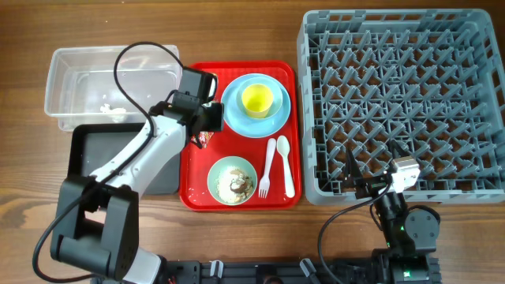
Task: Sort waste into correct bins and load items into the dishwasher rack
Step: 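Move the left gripper to the red candy wrapper and grasp it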
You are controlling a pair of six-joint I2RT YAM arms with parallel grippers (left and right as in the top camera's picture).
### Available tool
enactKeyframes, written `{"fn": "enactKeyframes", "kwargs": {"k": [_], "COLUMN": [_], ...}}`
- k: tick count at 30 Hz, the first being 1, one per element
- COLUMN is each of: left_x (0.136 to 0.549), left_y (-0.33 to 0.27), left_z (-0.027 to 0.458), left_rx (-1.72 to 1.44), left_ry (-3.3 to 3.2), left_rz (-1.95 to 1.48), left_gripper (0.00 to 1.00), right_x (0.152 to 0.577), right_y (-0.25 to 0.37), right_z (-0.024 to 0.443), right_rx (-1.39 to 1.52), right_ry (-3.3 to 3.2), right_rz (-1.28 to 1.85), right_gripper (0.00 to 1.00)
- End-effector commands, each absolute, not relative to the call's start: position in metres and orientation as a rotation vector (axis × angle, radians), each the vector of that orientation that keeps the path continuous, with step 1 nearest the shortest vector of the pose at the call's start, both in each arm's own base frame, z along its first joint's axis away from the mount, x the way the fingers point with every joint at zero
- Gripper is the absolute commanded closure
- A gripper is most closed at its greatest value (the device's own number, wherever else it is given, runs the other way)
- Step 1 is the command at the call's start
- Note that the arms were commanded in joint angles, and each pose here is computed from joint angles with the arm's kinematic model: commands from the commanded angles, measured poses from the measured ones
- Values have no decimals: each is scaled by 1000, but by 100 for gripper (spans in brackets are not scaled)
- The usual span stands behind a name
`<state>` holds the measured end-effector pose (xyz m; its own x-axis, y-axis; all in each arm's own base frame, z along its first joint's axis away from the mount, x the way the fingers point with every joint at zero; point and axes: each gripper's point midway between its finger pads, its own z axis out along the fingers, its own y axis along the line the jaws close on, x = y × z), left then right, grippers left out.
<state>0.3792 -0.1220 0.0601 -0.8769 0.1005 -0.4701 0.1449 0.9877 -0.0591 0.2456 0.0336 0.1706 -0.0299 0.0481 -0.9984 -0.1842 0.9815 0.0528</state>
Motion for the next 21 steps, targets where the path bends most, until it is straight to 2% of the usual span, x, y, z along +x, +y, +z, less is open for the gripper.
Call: {"fn": "enactKeyframes", "kwargs": {"k": [1, 7, 10, 13, 18, 21], "left_x": [378, 380, 381, 381, 375, 373], "left_y": [-121, -118, -111, -111, -110, -117], "left_z": [39, 6, 1, 0, -2, -3], "left_rx": [267, 267, 256, 255, 256, 268], "left_ry": [2664, 2716, 2717, 2720, 2744, 2752], "left_rz": [-83, -42, 20, 19, 19, -37], "left_gripper": [41, 30, 30, 31, 42, 44], "right_x": [245, 245, 245, 245, 245, 245], "right_y": [34, 34, 34, 34, 34, 34], "right_z": [173, 173, 173, 173, 173, 173], "right_rx": [-102, -102, -102, -102, -102, -102], "right_ry": [1582, 1582, 1582, 1582, 1583, 1582], "right_rz": [201, 201, 201, 202, 202, 202], "right_gripper": [1, 0, 0, 0, 0, 0]}}
